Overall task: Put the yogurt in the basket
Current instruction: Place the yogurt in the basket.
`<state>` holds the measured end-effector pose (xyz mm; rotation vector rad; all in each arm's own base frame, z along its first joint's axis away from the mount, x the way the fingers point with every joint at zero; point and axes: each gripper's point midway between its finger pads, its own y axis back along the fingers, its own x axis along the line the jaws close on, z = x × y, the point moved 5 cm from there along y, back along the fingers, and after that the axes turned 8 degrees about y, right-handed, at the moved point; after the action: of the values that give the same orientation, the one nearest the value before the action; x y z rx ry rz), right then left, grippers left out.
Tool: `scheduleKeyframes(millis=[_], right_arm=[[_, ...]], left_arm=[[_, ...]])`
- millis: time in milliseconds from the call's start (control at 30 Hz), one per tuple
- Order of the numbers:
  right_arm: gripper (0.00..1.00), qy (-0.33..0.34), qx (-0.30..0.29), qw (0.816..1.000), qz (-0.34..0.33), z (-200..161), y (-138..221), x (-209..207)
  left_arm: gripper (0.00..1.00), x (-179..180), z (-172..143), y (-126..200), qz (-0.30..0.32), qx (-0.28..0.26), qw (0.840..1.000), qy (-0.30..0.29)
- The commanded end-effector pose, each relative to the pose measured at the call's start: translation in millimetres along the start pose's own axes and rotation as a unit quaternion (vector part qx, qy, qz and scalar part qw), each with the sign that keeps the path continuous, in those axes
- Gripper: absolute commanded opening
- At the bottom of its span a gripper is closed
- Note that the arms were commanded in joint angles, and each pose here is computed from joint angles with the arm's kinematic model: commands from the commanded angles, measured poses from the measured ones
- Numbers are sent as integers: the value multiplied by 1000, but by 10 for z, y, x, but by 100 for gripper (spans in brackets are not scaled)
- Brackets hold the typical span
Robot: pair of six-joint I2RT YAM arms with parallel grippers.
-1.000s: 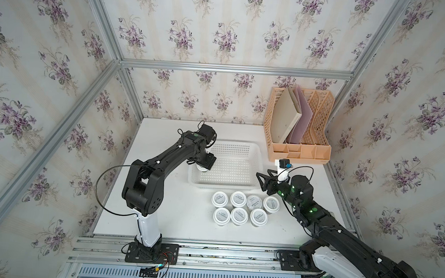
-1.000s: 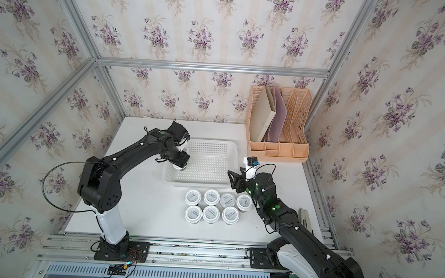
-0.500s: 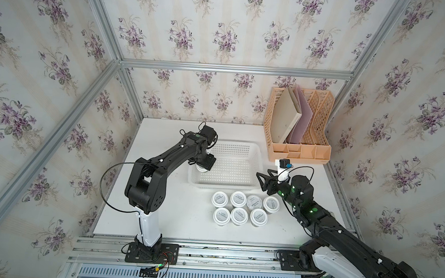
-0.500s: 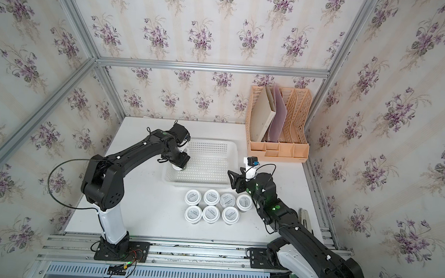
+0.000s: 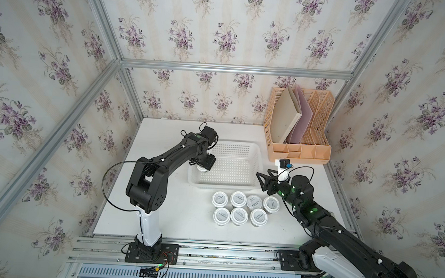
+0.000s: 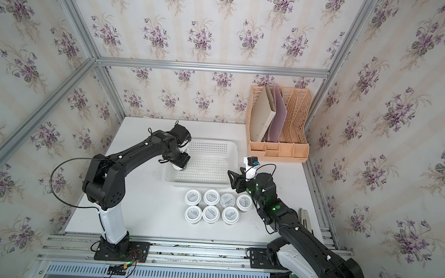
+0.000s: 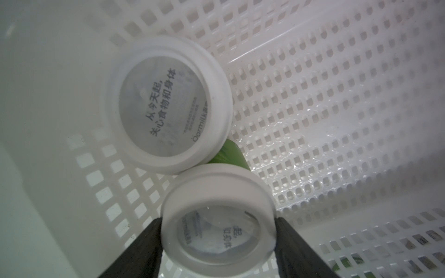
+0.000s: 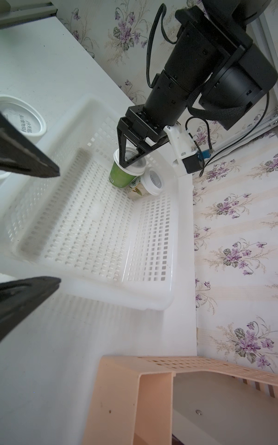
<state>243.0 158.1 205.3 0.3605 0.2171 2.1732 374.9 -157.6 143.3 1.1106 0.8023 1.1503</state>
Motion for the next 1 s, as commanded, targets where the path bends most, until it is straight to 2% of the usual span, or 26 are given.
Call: scheduleKeyframes(millis=[0,267,600,967], right_arm=[[70,1,-6,1000,3,30,6,15],[70,1,-6,1000,3,30,6,13],[70,1,-7,1000,3,33,5,13],[70,1,-6,1000,4,27,5,15]], left_arm=[[71,13,-15,-4,4,3,1000,-3],[69,9,-15,27,2,7,1000,-5],[70,-6,-73,73,-5,40,999,-14],[71,-9,-38,-28,-5,45,999,-15]])
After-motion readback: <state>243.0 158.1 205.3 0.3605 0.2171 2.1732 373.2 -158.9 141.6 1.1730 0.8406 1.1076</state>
